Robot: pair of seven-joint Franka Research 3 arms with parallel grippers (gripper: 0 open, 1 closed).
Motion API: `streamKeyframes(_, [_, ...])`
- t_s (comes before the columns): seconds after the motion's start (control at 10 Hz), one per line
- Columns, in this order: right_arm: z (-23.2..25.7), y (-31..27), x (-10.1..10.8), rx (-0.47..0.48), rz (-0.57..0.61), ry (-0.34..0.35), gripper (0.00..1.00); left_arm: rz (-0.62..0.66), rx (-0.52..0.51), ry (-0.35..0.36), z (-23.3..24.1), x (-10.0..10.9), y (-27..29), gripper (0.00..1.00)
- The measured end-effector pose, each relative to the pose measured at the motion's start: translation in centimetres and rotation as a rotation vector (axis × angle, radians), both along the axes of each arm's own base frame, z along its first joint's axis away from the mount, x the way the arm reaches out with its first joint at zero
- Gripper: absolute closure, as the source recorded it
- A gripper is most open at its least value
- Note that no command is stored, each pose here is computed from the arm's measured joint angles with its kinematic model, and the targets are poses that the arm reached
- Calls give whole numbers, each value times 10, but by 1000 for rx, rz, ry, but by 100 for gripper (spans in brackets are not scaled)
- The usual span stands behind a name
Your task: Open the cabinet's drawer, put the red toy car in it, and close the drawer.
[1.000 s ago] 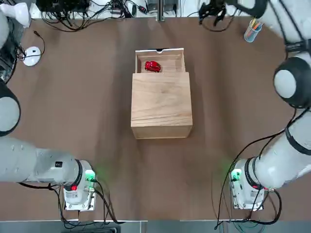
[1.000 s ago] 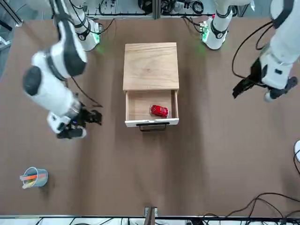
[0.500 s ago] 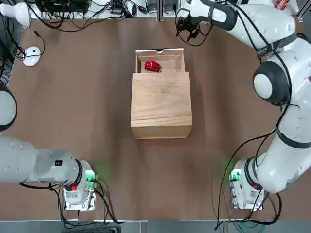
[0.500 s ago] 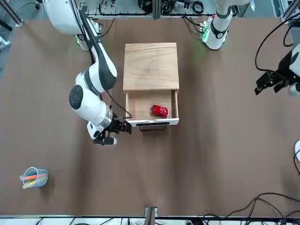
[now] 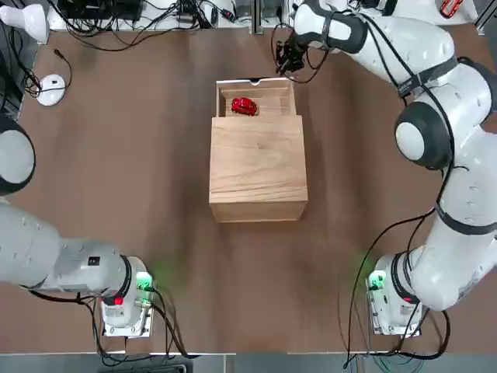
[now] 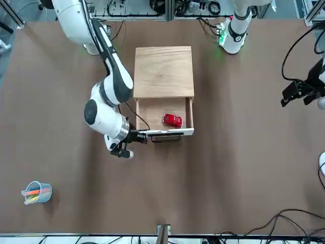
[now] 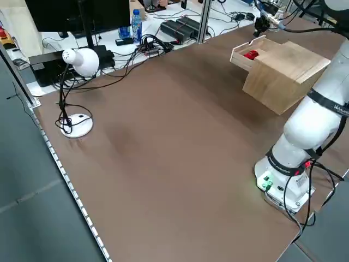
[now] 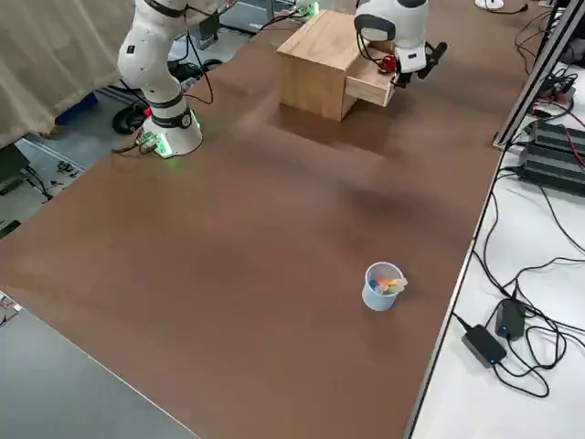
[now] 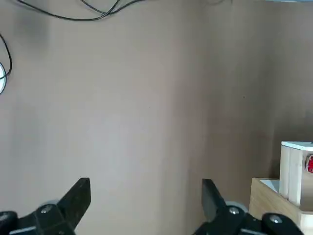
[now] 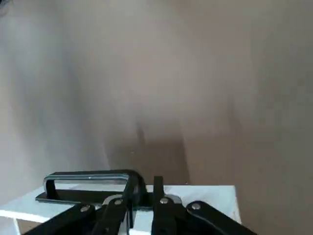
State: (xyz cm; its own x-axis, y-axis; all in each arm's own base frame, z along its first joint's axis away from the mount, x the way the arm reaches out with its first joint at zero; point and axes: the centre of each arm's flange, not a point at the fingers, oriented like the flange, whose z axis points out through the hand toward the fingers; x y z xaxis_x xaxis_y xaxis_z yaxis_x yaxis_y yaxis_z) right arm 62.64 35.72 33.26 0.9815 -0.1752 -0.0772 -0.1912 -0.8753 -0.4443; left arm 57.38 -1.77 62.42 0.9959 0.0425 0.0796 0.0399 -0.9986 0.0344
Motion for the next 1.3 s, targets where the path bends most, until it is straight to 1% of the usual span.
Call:
streamKeyframes(0.1, [0, 3, -1, 1, -1, 2, 84, -13, 1, 25, -2, -3, -2, 0])
streamKeyframes(0.2, [0, 3, -1, 1, -2, 3, 85, -33, 2, 45, -5, -4, -4, 0])
streamKeyframes(0.4, [0, 3, -2, 0, 0, 5, 84, -101, 5, 59, -9, -4, -8, 0])
streamKeyframes(0.5, [-1, 4, -3, -1, 5, 11, 85, -116, 6, 61, -10, -3, -8, 0])
streamKeyframes(0.7, [-4, 7, -9, -10, 31, 51, 86, -115, 6, 66, -13, -2, -9, 0])
streamKeyframes(0.9, [-5, 5, -11, -19, 47, 85, 88, -111, 5, 72, -16, 0, -9, 0])
streamKeyframes(1.2, [-3, 2, -12, -28, 77, 128, 88, -88, 4, 87, -24, 3, -9, 0])
streamKeyframes(1.3, [-2, 3, -15, -30, 93, 152, 88, -82, 4, 88, -25, 4, -9, 0])
